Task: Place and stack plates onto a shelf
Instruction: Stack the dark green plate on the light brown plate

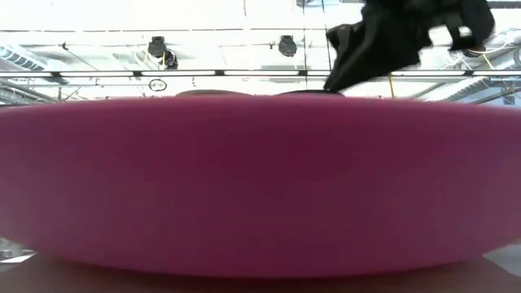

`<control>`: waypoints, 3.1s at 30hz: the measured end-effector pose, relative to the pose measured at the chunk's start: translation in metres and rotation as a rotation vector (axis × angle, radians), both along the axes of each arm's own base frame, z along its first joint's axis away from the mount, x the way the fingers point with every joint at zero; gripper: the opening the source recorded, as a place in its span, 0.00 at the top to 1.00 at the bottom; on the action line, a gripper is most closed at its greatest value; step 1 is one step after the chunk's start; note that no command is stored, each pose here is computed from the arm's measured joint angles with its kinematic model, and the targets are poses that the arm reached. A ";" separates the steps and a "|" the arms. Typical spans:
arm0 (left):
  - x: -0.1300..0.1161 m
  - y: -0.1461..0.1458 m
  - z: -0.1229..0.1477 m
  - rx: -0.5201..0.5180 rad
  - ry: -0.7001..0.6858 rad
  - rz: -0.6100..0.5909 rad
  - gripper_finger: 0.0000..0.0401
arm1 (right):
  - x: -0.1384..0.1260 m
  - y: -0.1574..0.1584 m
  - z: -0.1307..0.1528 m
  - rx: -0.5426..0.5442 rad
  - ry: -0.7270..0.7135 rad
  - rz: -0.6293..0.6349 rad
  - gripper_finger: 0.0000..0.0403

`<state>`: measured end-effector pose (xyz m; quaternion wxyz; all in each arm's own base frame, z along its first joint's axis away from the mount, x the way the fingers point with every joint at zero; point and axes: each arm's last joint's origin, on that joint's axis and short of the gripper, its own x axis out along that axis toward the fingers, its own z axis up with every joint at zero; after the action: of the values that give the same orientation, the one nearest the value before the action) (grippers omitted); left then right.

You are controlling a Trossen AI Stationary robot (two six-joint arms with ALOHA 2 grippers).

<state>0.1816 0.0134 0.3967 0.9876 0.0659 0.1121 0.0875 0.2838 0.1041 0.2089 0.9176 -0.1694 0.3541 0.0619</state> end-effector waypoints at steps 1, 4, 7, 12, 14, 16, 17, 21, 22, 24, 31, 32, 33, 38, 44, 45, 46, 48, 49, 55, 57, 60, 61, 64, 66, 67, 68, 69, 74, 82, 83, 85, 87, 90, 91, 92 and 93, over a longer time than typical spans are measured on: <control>-0.005 -0.004 -0.007 -0.016 -0.031 -0.025 0.51 | 0.002 0.001 -0.006 -0.010 0.021 0.015 0.81; -0.014 -0.014 -0.034 -0.068 -0.072 -0.096 0.52 | 0.007 0.003 -0.023 -0.042 0.083 0.047 0.81; -0.017 -0.023 -0.062 -0.094 -0.092 -0.146 0.52 | 0.011 0.004 -0.037 -0.091 0.124 0.072 0.81; -0.015 -0.031 -0.093 -0.091 -0.133 -0.196 0.52 | 0.017 -0.001 -0.057 -0.207 0.171 0.034 0.81; -0.015 -0.032 -0.099 -0.094 -0.121 -0.196 0.52 | 0.019 -0.003 -0.064 -0.240 0.189 0.029 0.81; -0.015 -0.031 -0.101 -0.101 -0.119 -0.195 0.52 | 0.022 -0.006 -0.069 -0.259 0.186 0.025 0.81; -0.015 -0.031 -0.102 -0.104 -0.117 -0.194 0.52 | 0.024 -0.007 -0.072 -0.272 0.183 0.019 0.81; -0.014 -0.031 -0.103 -0.106 -0.111 -0.193 0.52 | 0.030 -0.010 -0.082 -0.303 0.189 0.040 0.81; -0.014 -0.031 -0.103 -0.107 -0.112 -0.193 0.52 | 0.031 -0.011 -0.085 -0.306 0.190 0.042 0.81; -0.014 -0.031 -0.103 -0.107 -0.111 -0.193 0.52 | 0.033 -0.013 -0.090 -0.313 0.196 0.041 0.81; -0.014 -0.031 -0.103 -0.111 -0.112 -0.192 0.52 | 0.036 -0.014 -0.092 -0.325 0.189 0.051 0.89; -0.014 -0.031 -0.103 -0.111 -0.112 -0.192 0.52 | 0.035 -0.014 -0.091 -0.326 0.189 0.053 0.92; -0.014 -0.031 -0.103 -0.111 -0.112 -0.192 0.52 | 0.035 -0.014 -0.090 -0.330 0.186 0.053 0.95; -0.014 -0.031 -0.104 -0.112 -0.111 -0.191 0.52 | 0.033 -0.013 -0.079 -0.356 0.156 0.020 0.98; -0.014 -0.031 -0.104 -0.121 -0.111 -0.190 0.52 | 0.025 -0.003 -0.049 -0.403 0.048 -0.006 0.99; -0.014 -0.031 -0.104 -0.123 -0.112 -0.190 0.52 | 0.022 -0.001 -0.043 -0.409 0.026 -0.013 0.99; -0.014 -0.031 -0.104 -0.123 -0.111 -0.190 0.52 | 0.020 0.002 -0.036 -0.416 0.000 -0.021 0.99; -0.014 -0.031 -0.104 -0.123 -0.110 -0.189 0.52 | 0.016 0.005 -0.019 -0.421 -0.078 -0.050 0.99; -0.014 -0.031 -0.104 -0.123 -0.110 -0.189 0.52 | 0.014 0.007 -0.009 -0.427 -0.125 -0.066 0.99; -0.014 -0.031 -0.103 -0.113 -0.112 -0.191 0.52 | 0.022 -0.008 0.053 -0.563 -0.510 -0.303 1.00; -0.014 -0.031 -0.103 -0.111 -0.121 -0.192 0.52 | 0.029 -0.028 0.072 -0.558 -0.637 -0.376 1.00; -0.015 -0.031 -0.102 -0.112 -0.130 -0.177 0.52 | 0.040 -0.064 0.087 -0.541 -0.698 -0.411 1.00; -0.017 -0.030 -0.101 -0.106 -0.134 -0.166 0.52 | 0.045 -0.076 0.090 -0.517 -0.694 -0.409 1.00; -0.027 -0.028 -0.094 -0.059 -0.176 -0.138 0.52 | 0.059 -0.112 0.095 -0.414 -0.673 -0.383 1.00; -0.032 -0.027 -0.092 -0.016 -0.189 -0.123 0.52 | 0.068 -0.132 0.097 -0.382 -0.668 -0.371 1.00; -0.034 -0.026 -0.092 -0.008 -0.194 -0.110 0.52 | 0.073 -0.139 0.099 -0.378 -0.673 -0.376 1.00; -0.035 -0.025 -0.094 -0.007 -0.192 -0.097 0.52 | 0.077 -0.145 0.101 -0.373 -0.680 -0.372 1.00; -0.036 -0.025 -0.095 -0.013 -0.188 -0.092 0.52 | 0.082 -0.150 0.104 -0.372 -0.690 -0.372 1.00; -0.036 -0.025 -0.106 -0.058 -0.156 -0.084 0.52 | 0.106 -0.165 0.093 -0.273 -0.638 -0.280 1.00; -0.034 -0.025 -0.125 -0.089 -0.116 -0.077 0.52 | 0.125 -0.171 0.055 -0.306 -0.485 -0.295 0.98; -0.034 -0.025 -0.126 -0.090 -0.114 -0.077 0.52 | 0.125 -0.172 0.053 -0.321 -0.472 -0.322 0.97; -0.034 -0.025 -0.128 -0.092 -0.109 -0.076 0.52 | 0.126 -0.173 0.050 -0.340 -0.461 -0.355 0.94; -0.034 -0.025 -0.128 -0.092 -0.108 -0.077 0.52 | 0.125 -0.173 0.051 -0.342 -0.464 -0.360 0.91; -0.034 -0.025 -0.128 -0.091 -0.108 -0.078 0.52 | 0.125 -0.172 0.051 -0.340 -0.466 -0.357 0.85; -0.034 -0.025 -0.128 -0.092 -0.108 -0.078 0.52 | 0.125 -0.172 0.051 -0.334 -0.465 -0.358 0.83; -0.034 -0.025 -0.128 -0.094 -0.109 -0.077 0.52 | 0.126 -0.172 0.051 -0.327 -0.465 -0.362 0.80; -0.034 -0.025 -0.128 -0.097 -0.109 -0.076 0.52 | 0.125 -0.172 0.051 -0.321 -0.466 -0.366 0.78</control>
<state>0.1481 -0.0119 0.2690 0.9969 0.0176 0.0596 0.0477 0.4092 -0.0681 0.2594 0.9314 -0.2550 0.1647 -0.2009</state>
